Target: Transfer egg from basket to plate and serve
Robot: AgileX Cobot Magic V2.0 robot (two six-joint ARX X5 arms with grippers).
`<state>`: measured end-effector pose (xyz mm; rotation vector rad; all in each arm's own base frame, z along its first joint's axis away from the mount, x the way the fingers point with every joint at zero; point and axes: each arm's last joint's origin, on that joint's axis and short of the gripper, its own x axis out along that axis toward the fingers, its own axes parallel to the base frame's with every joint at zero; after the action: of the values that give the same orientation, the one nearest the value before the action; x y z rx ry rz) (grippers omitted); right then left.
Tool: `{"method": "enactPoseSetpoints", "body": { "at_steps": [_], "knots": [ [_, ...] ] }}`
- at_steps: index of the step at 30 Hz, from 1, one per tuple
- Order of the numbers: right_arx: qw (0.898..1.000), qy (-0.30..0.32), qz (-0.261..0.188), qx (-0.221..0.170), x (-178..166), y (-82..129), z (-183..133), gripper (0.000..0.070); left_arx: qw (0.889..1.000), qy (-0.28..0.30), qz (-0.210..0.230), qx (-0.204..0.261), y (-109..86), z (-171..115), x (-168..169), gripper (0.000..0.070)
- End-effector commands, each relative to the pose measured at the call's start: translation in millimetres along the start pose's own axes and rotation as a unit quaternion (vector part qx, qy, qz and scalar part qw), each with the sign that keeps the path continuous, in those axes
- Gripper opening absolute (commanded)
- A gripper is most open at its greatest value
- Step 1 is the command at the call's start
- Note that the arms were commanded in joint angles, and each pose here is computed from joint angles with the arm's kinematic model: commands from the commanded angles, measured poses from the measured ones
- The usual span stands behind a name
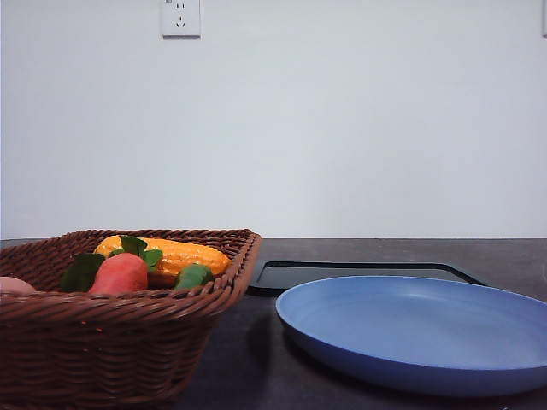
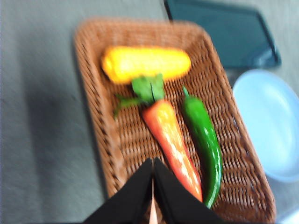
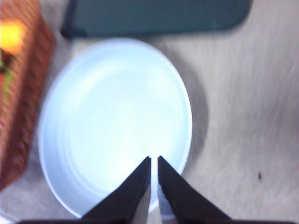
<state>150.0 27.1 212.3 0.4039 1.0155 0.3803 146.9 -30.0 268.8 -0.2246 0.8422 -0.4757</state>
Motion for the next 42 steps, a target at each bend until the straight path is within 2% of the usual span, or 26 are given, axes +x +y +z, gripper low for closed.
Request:
{"method": "enactPoseSetpoints", "body": {
  "at_steps": [1,3,6,8,10,18,23,34,40,42],
  "knots": [
    [1.0,0.007,0.0,-0.003,3,0,5,0.0059,1.0,-0.008,-0.012,0.019,-3.5,5,-2,0.0009],
    [1.0,0.023,-0.005,0.005,9,-3,6,0.0143,1.0,-0.007,-0.017,0.021,-4.7,5,-1,0.0049],
    [0.999,0.038,-0.014,0.013,18,-7,9,0.0244,1.0,-0.005,-0.021,0.023,-5.8,5,-1,0.0176],
    [0.999,0.044,-0.015,0.015,25,-10,12,0.0252,0.999,-0.005,-0.023,0.023,-5.9,5,-1,0.0275],
    [0.999,0.047,-0.016,0.018,32,-12,15,0.0252,0.999,-0.005,-0.023,0.022,-5.9,5,-1,0.0332],
    [0.996,0.079,-0.018,0.033,60,-24,20,0.0251,1.0,-0.005,-0.023,0.02,-5.9,5,-1,0.0338],
    [0.994,0.095,0.011,0.045,75,-30,22,0.0237,1.0,-0.007,-0.023,0.021,-6.0,5,-1,0.0337],
    [0.993,0.108,0.015,0.054,85,-33,22,0.0,1.0,-0.007,-0.023,0.02,-5.9,6,-1,0.0338],
    [0.993,0.099,0.017,0.054,80,-31,23,0.0,0.999,-0.007,-0.024,0.02,-6.0,6,-1,0.0349],
    [0.994,0.09,0.019,0.053,76,-28,24,0.0,0.999,-0.008,-0.034,0.022,-6.7,6,-1,0.0386]
  ]
}}
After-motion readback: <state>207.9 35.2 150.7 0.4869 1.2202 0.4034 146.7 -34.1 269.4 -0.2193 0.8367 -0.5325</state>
